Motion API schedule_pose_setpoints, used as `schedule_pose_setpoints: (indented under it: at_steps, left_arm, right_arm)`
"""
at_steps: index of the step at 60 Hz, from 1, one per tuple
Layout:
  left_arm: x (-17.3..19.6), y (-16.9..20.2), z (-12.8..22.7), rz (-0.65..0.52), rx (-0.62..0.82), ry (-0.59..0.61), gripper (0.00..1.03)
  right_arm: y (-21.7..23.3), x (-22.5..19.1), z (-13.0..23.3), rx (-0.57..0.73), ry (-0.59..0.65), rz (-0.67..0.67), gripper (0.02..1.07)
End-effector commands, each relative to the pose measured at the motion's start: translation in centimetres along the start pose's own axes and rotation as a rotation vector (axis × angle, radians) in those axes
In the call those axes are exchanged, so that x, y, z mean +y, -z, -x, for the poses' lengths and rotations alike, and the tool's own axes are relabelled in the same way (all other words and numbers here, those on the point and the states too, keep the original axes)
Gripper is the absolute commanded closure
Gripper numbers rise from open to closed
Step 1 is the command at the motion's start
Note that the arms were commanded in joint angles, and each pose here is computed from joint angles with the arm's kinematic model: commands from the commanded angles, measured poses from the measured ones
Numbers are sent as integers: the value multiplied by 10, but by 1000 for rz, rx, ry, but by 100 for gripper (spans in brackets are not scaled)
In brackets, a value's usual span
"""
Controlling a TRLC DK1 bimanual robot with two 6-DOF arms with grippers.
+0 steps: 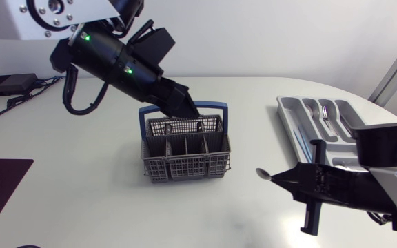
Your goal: Unload the cutlery basket into the drawer organizer.
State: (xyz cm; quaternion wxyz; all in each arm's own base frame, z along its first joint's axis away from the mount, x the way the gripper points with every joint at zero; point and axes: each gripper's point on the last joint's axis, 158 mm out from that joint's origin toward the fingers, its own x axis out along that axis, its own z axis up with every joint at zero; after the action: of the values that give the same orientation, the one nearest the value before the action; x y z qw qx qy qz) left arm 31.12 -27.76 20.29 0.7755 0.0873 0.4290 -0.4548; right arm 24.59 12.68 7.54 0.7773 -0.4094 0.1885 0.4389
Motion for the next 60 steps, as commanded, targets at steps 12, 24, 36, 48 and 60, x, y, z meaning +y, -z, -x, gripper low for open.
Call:
schedule_pose_setpoints:
  at_steps: [12,24,36,48,60]
  left_arm:
    - [42,28,21,79,-16,-139,29]
    - [65,45,34,116,-21,-184,29]
    - [75,59,42,133,-20,-224,29]
    - [76,65,42,139,-11,-234,29]
    - [77,67,39,139,-4,-246,29]
  right_arm:
    - [76,-34,26,103,99,-17,100]
    - [133,-65,49,159,154,-81,100]
    - [190,-96,73,222,205,-123,100]
    - [235,-115,83,278,236,-114,100]
    - [269,-132,86,321,265,-106,100]
